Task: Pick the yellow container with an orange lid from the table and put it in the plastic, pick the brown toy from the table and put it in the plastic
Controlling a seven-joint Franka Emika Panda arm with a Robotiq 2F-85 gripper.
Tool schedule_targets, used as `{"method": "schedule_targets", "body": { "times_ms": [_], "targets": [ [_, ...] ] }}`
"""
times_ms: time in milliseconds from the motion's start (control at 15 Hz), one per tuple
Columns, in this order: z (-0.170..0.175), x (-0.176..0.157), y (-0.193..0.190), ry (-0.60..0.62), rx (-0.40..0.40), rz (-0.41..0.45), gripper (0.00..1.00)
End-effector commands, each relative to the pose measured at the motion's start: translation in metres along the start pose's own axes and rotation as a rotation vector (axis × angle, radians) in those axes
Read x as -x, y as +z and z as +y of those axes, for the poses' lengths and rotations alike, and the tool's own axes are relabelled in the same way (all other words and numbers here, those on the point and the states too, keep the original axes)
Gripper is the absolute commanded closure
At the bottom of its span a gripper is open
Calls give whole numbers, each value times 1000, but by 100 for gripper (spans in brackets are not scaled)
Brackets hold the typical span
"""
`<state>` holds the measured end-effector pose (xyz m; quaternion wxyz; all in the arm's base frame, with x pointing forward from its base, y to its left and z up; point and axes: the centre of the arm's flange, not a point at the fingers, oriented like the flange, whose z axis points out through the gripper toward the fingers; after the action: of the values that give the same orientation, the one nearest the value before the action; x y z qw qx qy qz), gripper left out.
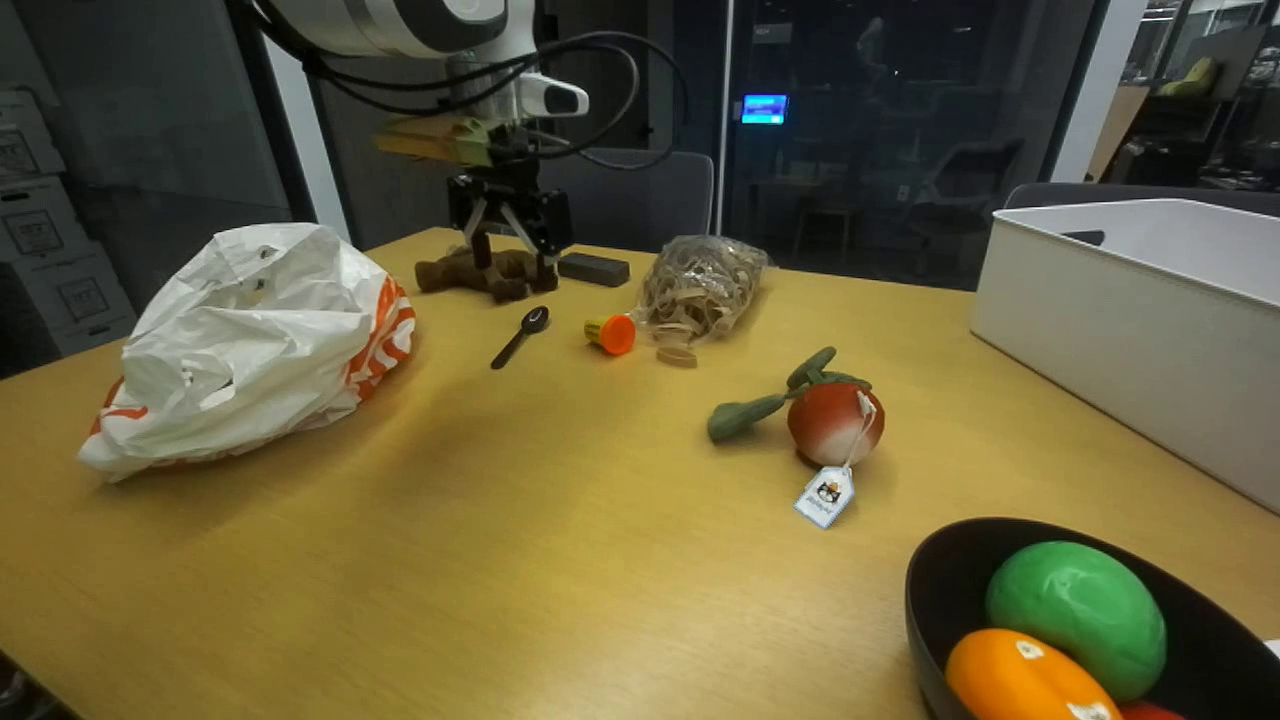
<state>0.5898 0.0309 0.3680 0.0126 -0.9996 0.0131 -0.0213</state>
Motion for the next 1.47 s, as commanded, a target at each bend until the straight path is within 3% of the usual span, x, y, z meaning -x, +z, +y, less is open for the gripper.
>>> {"method": "schedule_targets", "body": {
  "times_ms": [0,600,1000,1400],
  "targets": [
    [29,-24,1,23,-35,-53,0],
    [35,-12,25,25,-4,-67,0],
    [22,-60,46,75,27,6,0],
    [38,-98,79,142,160,57,0]
  ]
}}
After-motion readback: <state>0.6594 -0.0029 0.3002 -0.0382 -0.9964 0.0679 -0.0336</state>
